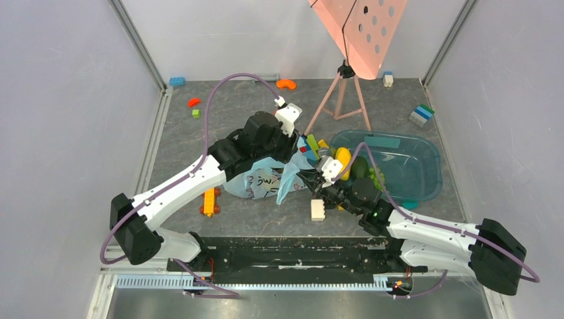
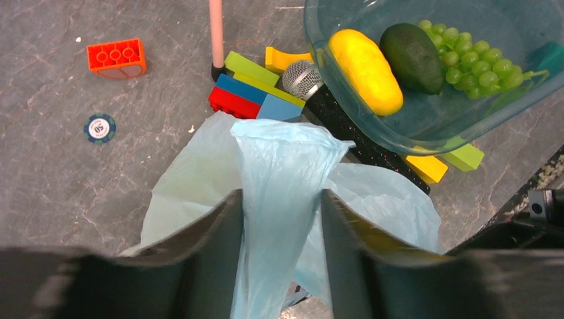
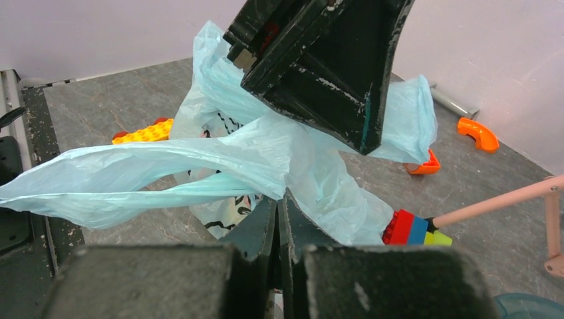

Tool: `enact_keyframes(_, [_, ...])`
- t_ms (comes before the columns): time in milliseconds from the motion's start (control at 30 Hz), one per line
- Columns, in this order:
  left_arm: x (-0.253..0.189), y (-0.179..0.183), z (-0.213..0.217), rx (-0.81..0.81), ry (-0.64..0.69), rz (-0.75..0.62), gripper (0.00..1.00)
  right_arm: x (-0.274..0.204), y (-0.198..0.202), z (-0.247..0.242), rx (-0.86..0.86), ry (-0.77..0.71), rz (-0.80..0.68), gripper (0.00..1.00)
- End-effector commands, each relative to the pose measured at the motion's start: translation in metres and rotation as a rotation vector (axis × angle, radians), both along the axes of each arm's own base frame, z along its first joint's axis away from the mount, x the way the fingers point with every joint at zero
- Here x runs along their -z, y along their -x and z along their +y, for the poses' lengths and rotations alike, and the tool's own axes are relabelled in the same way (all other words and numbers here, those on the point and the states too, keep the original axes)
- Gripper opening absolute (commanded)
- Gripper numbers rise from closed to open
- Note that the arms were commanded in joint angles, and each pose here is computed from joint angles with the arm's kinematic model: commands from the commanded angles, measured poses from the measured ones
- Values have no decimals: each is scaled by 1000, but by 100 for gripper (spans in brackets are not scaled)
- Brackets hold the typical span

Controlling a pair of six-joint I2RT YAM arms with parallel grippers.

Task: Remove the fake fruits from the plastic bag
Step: Untie the plastic bag at the center of the board.

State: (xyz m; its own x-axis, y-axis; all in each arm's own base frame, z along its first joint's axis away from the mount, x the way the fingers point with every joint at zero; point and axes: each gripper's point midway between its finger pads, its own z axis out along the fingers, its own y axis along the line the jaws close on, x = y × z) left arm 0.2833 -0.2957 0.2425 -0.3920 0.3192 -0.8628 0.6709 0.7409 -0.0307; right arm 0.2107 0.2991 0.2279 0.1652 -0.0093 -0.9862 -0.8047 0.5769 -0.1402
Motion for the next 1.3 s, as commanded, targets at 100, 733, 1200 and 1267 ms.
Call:
enact_keyframes(100, [-38,-12,15,-88,25,-116,28,-37,-9,-6,60,-134,22,0])
enact_keyframes(733, [-140,-26,125,-433,241,-344,2,-87,-88,-55,466,-590,357,9])
enact_keyframes(1200, [-127,-9,120,-359,274,-313,2,-85,-36,-11,39,-95,-272,78])
enact_keyframes(1267, [-126,-9,119,-357,272,-312,2,-92,-27,-5,-17,-105,-334,78])
